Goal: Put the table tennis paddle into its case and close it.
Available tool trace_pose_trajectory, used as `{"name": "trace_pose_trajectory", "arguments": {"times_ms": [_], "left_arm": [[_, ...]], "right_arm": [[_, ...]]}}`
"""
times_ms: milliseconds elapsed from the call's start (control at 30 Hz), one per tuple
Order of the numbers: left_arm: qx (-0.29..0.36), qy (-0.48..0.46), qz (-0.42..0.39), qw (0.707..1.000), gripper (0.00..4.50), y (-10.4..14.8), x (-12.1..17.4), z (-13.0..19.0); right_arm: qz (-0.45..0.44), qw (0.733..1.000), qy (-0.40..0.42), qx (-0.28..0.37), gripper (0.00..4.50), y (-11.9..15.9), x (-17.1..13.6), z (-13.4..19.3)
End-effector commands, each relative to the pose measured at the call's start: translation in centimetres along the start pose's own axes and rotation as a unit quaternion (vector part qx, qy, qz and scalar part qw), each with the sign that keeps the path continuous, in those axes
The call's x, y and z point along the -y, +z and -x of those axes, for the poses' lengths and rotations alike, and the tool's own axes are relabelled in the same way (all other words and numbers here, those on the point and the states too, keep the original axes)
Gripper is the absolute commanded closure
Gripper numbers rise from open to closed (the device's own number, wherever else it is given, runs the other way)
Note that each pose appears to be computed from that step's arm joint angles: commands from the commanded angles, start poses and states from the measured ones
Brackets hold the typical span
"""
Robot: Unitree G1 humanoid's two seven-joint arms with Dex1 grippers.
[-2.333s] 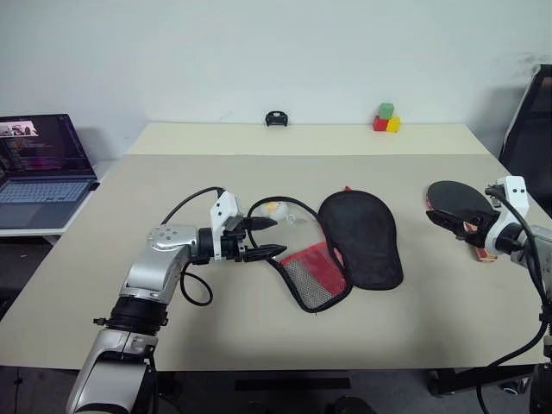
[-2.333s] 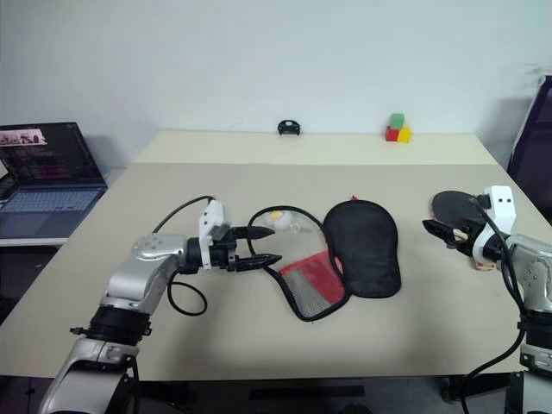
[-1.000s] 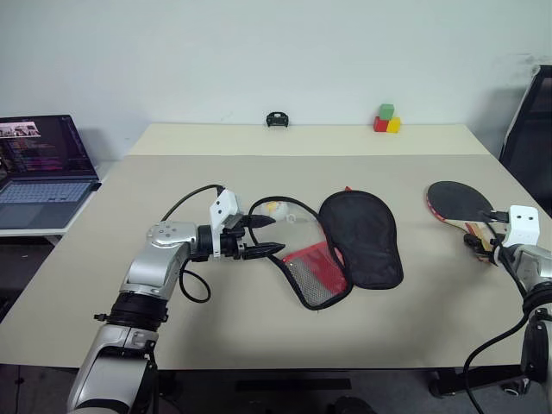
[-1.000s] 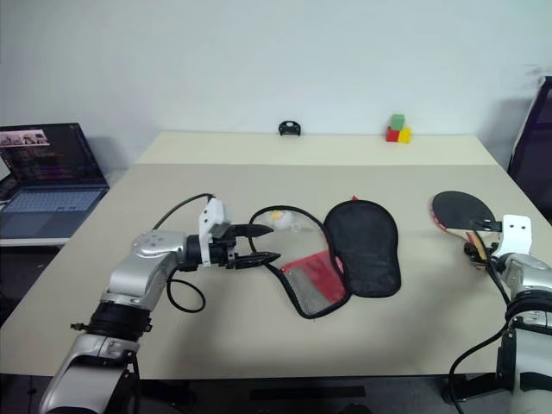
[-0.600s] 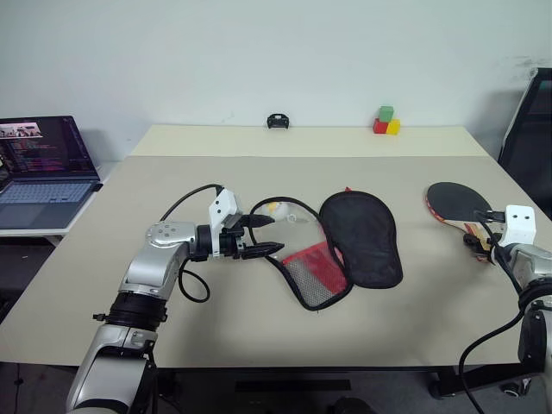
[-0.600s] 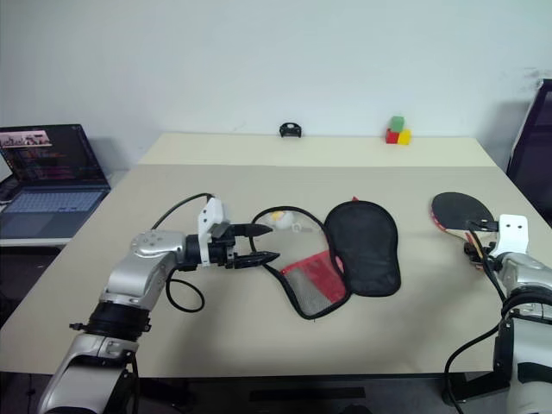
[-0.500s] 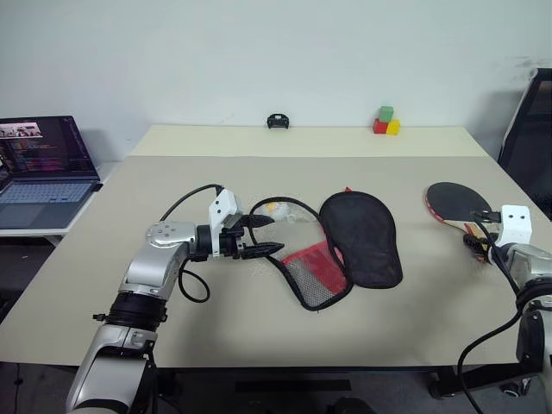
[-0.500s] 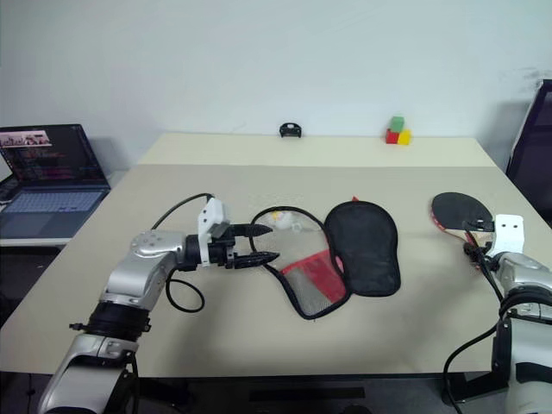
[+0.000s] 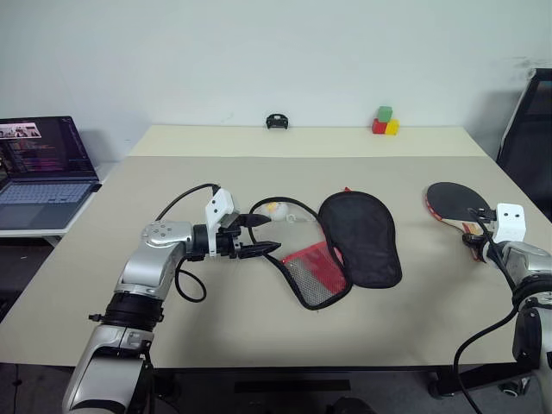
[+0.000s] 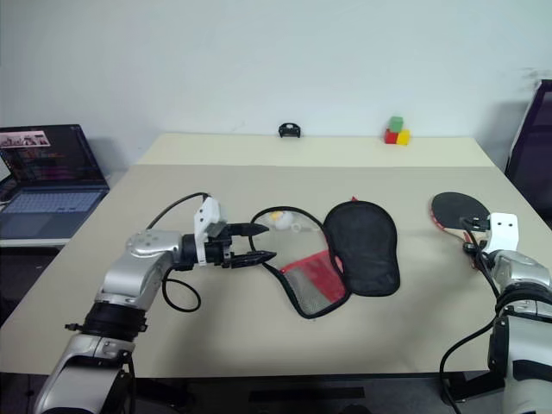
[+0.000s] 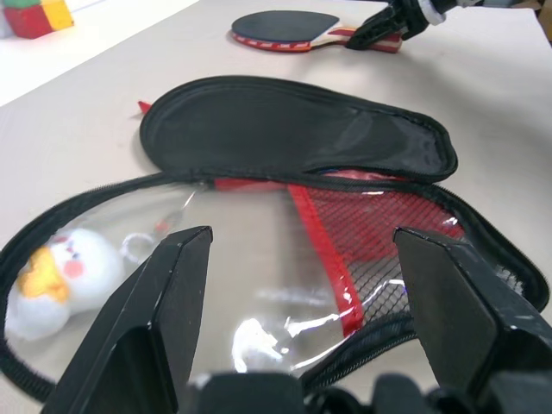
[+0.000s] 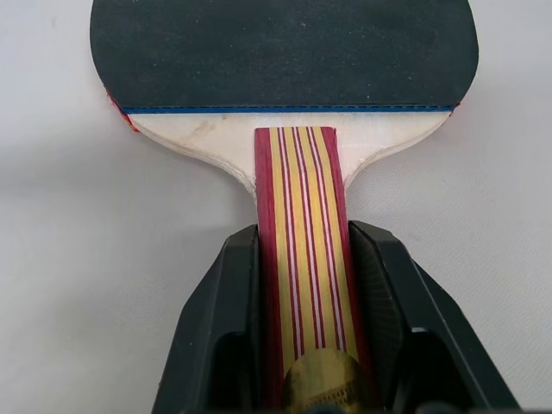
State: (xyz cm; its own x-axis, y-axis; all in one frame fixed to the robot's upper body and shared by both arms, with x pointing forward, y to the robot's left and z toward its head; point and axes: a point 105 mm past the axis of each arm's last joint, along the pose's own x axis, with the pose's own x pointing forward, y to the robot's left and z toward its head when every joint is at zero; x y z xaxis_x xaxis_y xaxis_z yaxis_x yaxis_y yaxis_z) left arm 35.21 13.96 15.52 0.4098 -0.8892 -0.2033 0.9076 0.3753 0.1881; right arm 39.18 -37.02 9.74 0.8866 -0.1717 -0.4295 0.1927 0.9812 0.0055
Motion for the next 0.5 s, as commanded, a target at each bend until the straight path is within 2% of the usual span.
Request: {"name": "trace_pose_trajectory", "arguments": {"times_ms": [33, 267, 500], "left_arm": [[0.011, 0.021, -0.015, 1.0, 0.84, 0.8, -0.4, 1.2], [0.01, 0.03, -0.014, 0.999, 0.84, 0.7, -0.6, 1.5], [0.01, 0.031, -0.013, 0.999, 0.84, 0.8, -0.6, 1.4]], "right_arm": [[-0.022, 0.999, 0.008, 0.037, 3.32, 2.1, 0.0, 0.7], [-0.021, 0.997, 0.021, 0.072, 3.32, 4.2, -0.4, 2.3], [-0.006, 0.994, 0.063, 0.093, 3.32, 5.9, -2.6, 4.6]]}}
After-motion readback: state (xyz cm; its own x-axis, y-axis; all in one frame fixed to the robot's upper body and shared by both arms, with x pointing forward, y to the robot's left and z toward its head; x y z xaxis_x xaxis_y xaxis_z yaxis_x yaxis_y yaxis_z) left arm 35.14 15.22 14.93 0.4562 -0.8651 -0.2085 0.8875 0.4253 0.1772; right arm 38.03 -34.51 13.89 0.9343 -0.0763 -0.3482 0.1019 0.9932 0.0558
